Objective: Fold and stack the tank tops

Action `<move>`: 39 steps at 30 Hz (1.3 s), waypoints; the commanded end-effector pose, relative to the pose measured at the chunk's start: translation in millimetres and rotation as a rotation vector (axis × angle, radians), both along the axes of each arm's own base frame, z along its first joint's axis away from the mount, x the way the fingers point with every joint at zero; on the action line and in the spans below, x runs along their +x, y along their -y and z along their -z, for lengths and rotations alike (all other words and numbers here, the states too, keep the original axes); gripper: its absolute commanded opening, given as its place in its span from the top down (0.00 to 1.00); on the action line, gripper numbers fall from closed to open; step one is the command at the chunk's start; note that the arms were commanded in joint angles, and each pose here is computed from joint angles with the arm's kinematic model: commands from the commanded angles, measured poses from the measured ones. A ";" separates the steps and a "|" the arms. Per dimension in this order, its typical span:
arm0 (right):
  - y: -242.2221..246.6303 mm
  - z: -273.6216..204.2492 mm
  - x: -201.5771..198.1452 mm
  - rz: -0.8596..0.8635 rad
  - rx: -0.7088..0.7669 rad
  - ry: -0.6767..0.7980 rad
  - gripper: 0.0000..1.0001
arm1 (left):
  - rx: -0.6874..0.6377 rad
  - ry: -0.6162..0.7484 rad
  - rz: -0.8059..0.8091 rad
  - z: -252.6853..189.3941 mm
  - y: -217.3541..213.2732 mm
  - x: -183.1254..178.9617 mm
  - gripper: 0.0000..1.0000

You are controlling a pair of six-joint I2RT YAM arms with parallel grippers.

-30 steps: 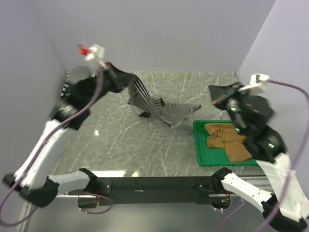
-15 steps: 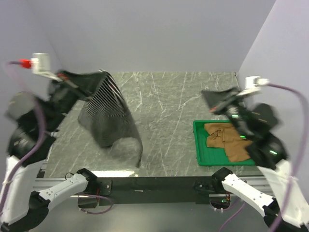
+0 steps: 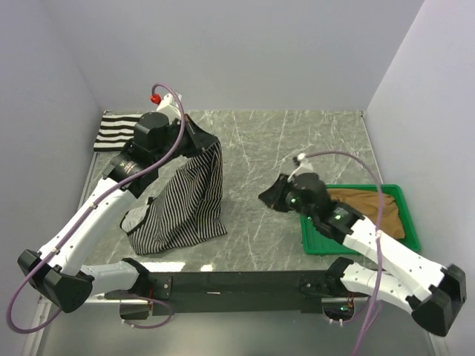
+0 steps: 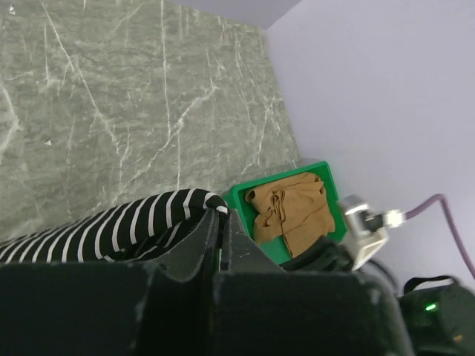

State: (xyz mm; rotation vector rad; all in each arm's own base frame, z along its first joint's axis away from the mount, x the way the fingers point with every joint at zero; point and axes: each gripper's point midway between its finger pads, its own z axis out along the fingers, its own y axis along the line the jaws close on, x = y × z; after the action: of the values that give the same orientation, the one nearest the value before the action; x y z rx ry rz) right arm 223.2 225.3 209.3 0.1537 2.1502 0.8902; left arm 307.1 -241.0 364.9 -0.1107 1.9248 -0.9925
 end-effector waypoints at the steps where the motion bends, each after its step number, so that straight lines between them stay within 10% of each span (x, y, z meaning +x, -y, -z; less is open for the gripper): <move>1: -22.9 23.5 2.3 0.013 -0.012 -0.008 0.75 | -0.069 0.105 0.002 -32.9 1.5 0.1 0.99; 19: -182.8 80.7 -62.8 -0.031 0.247 -0.336 0.63 | 0.054 0.020 -0.241 20.8 -52.7 23.3 0.99; 39: -198.3 139.6 -55.5 0.101 0.255 -0.492 0.61 | 0.054 0.031 -0.239 23.6 -67.9 25.9 0.99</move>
State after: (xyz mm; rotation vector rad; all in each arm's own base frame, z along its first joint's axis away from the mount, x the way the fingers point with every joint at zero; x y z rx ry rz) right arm 154.2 412.6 55.3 0.5944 2.4958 1.0926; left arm 334.6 -174.8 324.6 -0.3166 1.9197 -0.7573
